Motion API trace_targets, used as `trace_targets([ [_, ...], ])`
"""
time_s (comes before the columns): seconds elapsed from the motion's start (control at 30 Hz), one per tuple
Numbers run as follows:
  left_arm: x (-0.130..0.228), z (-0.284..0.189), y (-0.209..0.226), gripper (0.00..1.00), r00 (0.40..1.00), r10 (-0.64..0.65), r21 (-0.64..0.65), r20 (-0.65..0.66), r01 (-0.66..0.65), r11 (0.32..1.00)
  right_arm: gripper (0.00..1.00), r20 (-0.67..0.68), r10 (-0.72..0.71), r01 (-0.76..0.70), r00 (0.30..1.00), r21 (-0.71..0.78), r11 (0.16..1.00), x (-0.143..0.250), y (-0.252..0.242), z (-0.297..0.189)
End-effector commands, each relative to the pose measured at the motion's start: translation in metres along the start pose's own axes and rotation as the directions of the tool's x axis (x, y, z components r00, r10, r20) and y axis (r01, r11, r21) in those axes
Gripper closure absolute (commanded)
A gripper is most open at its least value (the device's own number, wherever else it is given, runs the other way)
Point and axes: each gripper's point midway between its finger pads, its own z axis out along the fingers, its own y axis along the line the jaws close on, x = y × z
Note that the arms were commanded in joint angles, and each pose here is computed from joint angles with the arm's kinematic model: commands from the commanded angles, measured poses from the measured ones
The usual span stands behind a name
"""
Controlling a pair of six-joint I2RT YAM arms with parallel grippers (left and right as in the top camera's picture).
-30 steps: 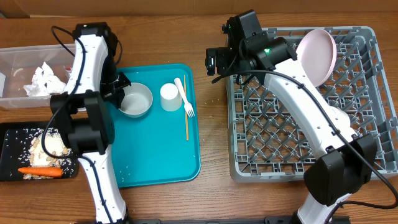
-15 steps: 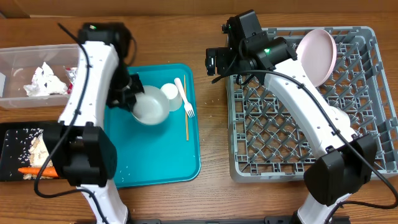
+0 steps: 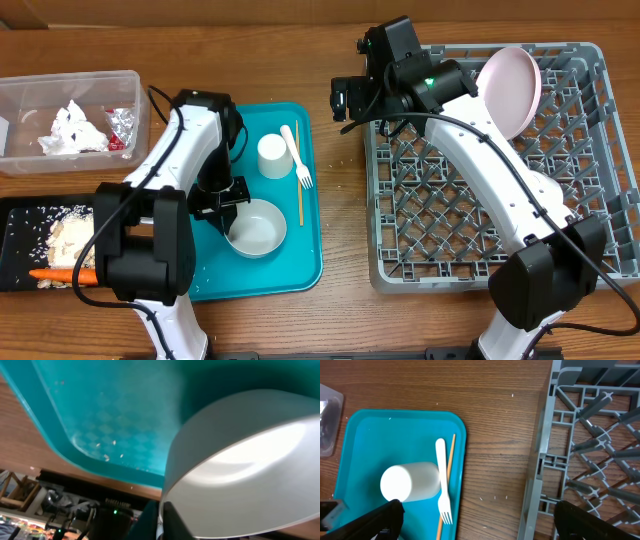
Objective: Sort waste into correct bins and load items into the dishwasher rack
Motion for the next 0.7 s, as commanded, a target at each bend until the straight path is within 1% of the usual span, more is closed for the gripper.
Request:
trace_targets([
  [0.0, 0.003, -0.003, -0.003, 0.85, 1.000, 0.020, 0.026, 0.020, -0.021, 0.999, 0.00, -0.004, 0.005, -0.005, 1.000, -0.004, 1.000, 0.001, 0.000, 0.001],
  [0.03, 0.003, -0.003, -0.003, 0.82, 0.999, 0.031, 0.028, 0.023, -0.032, 0.999, 0.00, -0.004, 0.005, -0.005, 1.000, -0.004, 1.000, 0.001, 0.000, 0.001],
  [0.07, 0.003, -0.004, -0.003, 0.77, 0.999, 0.043, 0.028, 0.023, -0.043, 0.999, 0.00, -0.004, 0.005, -0.005, 1.000, -0.004, 1.000, 0.001, 0.000, 0.001],
  [0.13, 0.004, -0.004, -0.003, 0.71, 0.998, 0.059, 0.027, 0.022, -0.059, 0.998, 0.00, -0.004, 0.005, -0.005, 1.000, -0.004, 1.000, 0.001, 0.000, 0.001],
  [0.23, 0.005, -0.009, -0.002, 0.67, 0.998, 0.057, 0.026, 0.018, -0.057, 0.998, 0.00, -0.004, 0.005, -0.005, 1.000, -0.004, 1.000, 0.001, 0.000, 0.001],
  [0.33, 0.007, -0.025, -0.001, 0.66, 0.998, 0.057, 0.028, 0.031, -0.058, 0.998, 0.00, -0.007, 0.006, -0.006, 1.000, -0.016, 1.000, 0.001, 0.002, 0.001],
  [0.4, 0.005, -0.042, 0.001, 0.66, 0.996, 0.057, 0.023, 0.070, -0.059, 0.998, 0.00, -0.011, 0.004, -0.005, 1.000, -0.060, 0.998, 0.001, 0.010, 0.001],
  [0.53, -0.008, -0.082, 0.005, 0.65, 0.981, 0.032, 0.049, 0.192, -0.042, 0.998, 0.00, -0.112, 0.007, -0.024, 0.994, -0.156, 0.988, 0.023, 0.025, -0.002],
  [0.57, -0.012, -0.093, 0.006, 0.61, 0.974, 0.020, 0.068, 0.228, -0.037, 0.997, 0.00, -0.137, 0.005, -0.032, 0.991, -0.190, 0.981, 0.028, 0.031, -0.004],
  [0.63, -0.020, -0.113, 0.014, 0.58, 0.956, -0.017, 0.100, 0.294, -0.013, 0.995, 0.00, -0.164, -0.004, -0.037, 0.986, -0.247, 0.968, 0.033, 0.041, -0.007],
  [0.67, -0.026, -0.124, 0.021, 0.56, 0.944, -0.056, 0.125, 0.324, 0.016, 0.992, 0.00, -0.176, -0.014, -0.035, 0.984, -0.273, 0.961, 0.036, 0.046, -0.008],
])
